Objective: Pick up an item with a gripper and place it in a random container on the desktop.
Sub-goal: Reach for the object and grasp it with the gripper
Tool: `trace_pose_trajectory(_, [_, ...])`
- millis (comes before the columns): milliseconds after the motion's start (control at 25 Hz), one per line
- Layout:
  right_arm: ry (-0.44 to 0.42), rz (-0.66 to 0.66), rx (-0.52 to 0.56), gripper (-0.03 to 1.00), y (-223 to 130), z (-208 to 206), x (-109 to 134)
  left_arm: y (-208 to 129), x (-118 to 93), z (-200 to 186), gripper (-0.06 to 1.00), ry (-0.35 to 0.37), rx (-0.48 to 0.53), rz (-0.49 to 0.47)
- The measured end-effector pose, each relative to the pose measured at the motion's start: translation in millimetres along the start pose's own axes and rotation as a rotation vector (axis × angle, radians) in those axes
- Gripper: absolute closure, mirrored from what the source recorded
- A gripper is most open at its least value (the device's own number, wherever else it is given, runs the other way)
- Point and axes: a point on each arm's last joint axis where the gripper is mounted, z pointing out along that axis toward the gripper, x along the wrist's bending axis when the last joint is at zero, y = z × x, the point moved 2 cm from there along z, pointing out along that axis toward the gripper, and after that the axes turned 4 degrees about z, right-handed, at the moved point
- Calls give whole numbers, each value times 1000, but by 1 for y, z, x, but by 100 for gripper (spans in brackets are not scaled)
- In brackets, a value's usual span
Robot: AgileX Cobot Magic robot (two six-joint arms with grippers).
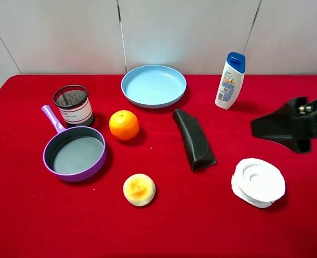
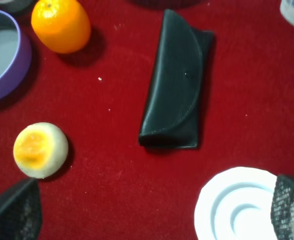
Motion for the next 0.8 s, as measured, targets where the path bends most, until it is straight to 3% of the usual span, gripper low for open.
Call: trace_pose_trajectory(800, [15,-21,147,27,23,60,21,0,0,0,0,0,0,0])
